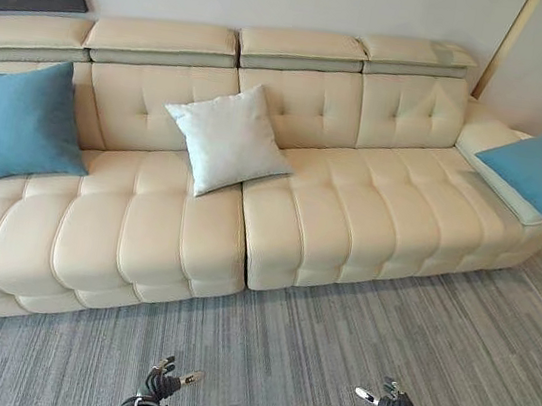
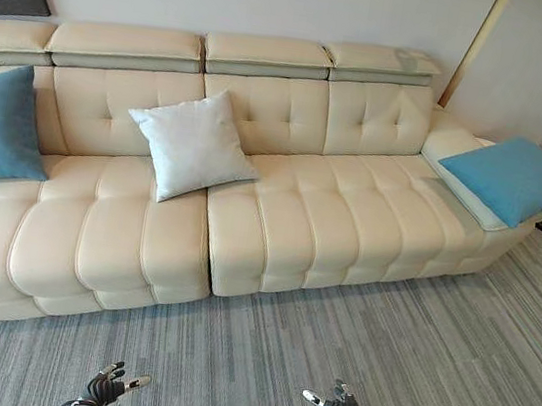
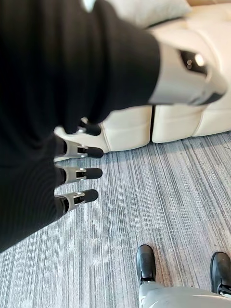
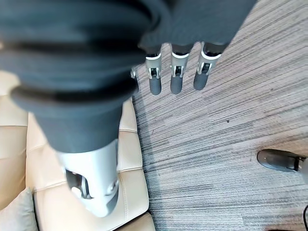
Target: Pick up all the scattered cushions and arrange them neatly on the sofa.
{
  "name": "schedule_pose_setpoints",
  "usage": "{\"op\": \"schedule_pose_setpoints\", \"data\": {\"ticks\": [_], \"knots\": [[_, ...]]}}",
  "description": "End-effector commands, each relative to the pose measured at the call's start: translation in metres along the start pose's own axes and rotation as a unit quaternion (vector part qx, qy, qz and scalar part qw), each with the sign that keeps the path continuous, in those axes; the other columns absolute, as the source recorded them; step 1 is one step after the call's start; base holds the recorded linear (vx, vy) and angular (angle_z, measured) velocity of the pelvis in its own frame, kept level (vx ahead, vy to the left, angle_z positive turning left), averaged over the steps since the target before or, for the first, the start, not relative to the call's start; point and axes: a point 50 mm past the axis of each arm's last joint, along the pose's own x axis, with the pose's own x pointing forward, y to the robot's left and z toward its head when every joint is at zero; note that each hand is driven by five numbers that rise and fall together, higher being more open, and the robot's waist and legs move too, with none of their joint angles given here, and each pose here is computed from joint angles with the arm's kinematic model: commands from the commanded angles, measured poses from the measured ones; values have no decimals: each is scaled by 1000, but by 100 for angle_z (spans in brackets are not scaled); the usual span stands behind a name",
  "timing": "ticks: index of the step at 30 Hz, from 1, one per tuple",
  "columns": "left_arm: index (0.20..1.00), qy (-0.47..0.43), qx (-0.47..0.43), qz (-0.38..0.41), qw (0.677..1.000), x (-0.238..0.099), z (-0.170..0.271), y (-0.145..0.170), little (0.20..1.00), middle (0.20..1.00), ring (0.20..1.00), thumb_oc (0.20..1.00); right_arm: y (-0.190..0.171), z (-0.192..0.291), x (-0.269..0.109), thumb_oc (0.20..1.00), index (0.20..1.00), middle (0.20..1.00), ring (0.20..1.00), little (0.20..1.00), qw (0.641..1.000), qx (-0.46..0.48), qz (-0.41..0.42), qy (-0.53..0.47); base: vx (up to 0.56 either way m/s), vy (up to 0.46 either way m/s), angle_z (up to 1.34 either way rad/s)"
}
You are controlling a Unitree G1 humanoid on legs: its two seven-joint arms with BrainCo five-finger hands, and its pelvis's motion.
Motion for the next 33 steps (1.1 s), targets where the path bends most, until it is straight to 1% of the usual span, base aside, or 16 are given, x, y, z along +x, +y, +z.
{"op": "schedule_pose_setpoints", "data": {"ticks": [1, 10, 14, 16, 19, 21, 23, 29, 33], "knots": [[1000, -41, 22, 3, 999, 7, 23, 3, 1000, 1000, 1000, 1000, 9, 23, 5, 1000, 1000, 1000, 1000, 1000, 999, 4, 13, -42, 4, 36, -12], [1000, -43, 41, -7, 998, 12, 31, -1, 1000, 1000, 1000, 1000, 5, 15, 7, 1000, 1000, 1000, 1000, 1000, 999, 34, -5, -21, -16, 55, -16], [1000, -41, 52, -3, 998, 15, 33, 3, 1000, 1000, 1000, 1000, -2, 11, 7, 1000, 1000, 1000, 1000, 1000, 999, 37, -16, -12, -41, 32, -107], [1000, -38, 39, 5, 998, 14, 31, 6, 1000, 1000, 1000, 1000, -12, 0, 5, 1000, 1000, 1000, 1000, 1000, 998, 42, -37, 8, 57, -78, -141], [1000, -32, 32, 5, 999, 15, 30, 10, 1000, 1000, 1000, 1000, -26, -11, 5, 1000, 1000, 1000, 1000, 1000, 997, 41, -57, 38, 88, -158, -134], [1000, -32, 33, 0, 999, 15, 31, 9, 1000, 1000, 1000, 1000, -28, -9, 6, 1000, 1000, 1000, 1000, 1000, 997, 38, -59, 36, 85, -128, -151], [1000, -24, 45, -13, 999, 18, 31, 2, 1000, 1000, 1000, 1000, -32, -20, 4, 1000, 1000, 1000, 1000, 1000, 995, 54, -65, 58, 216, -298, -100], [1000, -22, 10, -27, 999, 21, 35, -11, 1000, 1000, 1000, 1000, -40, -24, 3, 1000, 1000, 1000, 1000, 1000, 993, 68, -75, 62, 200, -268, -27], [1000, -35, -27, -28, 999, 20, 41, -19, 1000, 1000, 1000, 1000, -45, -15, 3, 1000, 1000, 1000, 1000, 1000, 995, 47, -71, 44, 183, -260, -43]]}}
